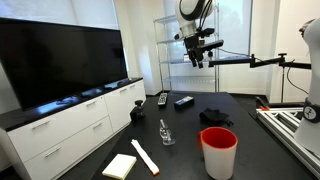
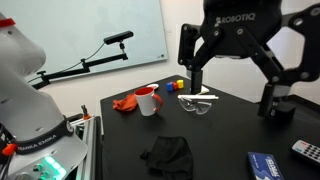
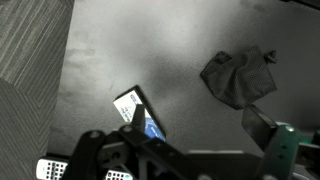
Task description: Put the black box on top of the white and red mug.
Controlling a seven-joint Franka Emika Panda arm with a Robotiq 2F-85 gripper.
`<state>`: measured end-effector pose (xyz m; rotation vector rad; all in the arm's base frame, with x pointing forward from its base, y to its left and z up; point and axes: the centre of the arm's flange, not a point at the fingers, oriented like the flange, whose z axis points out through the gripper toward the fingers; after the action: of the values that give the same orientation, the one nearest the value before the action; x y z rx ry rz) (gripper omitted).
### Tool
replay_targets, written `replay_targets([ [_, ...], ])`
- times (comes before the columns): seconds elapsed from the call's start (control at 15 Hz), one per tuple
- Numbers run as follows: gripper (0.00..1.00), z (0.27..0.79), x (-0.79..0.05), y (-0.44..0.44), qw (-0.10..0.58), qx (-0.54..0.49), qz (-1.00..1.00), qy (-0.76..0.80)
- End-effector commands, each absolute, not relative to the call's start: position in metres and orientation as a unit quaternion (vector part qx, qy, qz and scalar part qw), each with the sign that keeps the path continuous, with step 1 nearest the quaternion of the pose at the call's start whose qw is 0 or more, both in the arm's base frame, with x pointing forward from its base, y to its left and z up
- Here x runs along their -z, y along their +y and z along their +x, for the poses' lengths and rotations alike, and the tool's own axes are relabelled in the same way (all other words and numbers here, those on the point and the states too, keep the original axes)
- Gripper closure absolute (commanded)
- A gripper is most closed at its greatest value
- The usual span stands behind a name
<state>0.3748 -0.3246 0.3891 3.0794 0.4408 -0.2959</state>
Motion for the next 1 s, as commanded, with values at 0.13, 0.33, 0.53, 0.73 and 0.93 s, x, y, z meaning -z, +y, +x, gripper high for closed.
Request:
replay_targets([
  [0.13, 0.00, 0.387, -0.373, -0.301, 0.070, 0.081, 0.973, 0.205],
  [0.33, 0.00, 0.409, -0.349, -0.289, 0.105, 0.064, 0.961, 0.247],
  [0.53, 0.00, 0.418, -0.336, -0.285, 0.128, 0.036, 0.955, 0.267],
  [0.73, 0.00, 0.421, -0.327, -0.289, 0.133, 0.016, 0.955, 0.265],
  [0.93, 0.00, 0.423, -0.315, -0.302, 0.122, 0.013, 0.959, 0.257],
])
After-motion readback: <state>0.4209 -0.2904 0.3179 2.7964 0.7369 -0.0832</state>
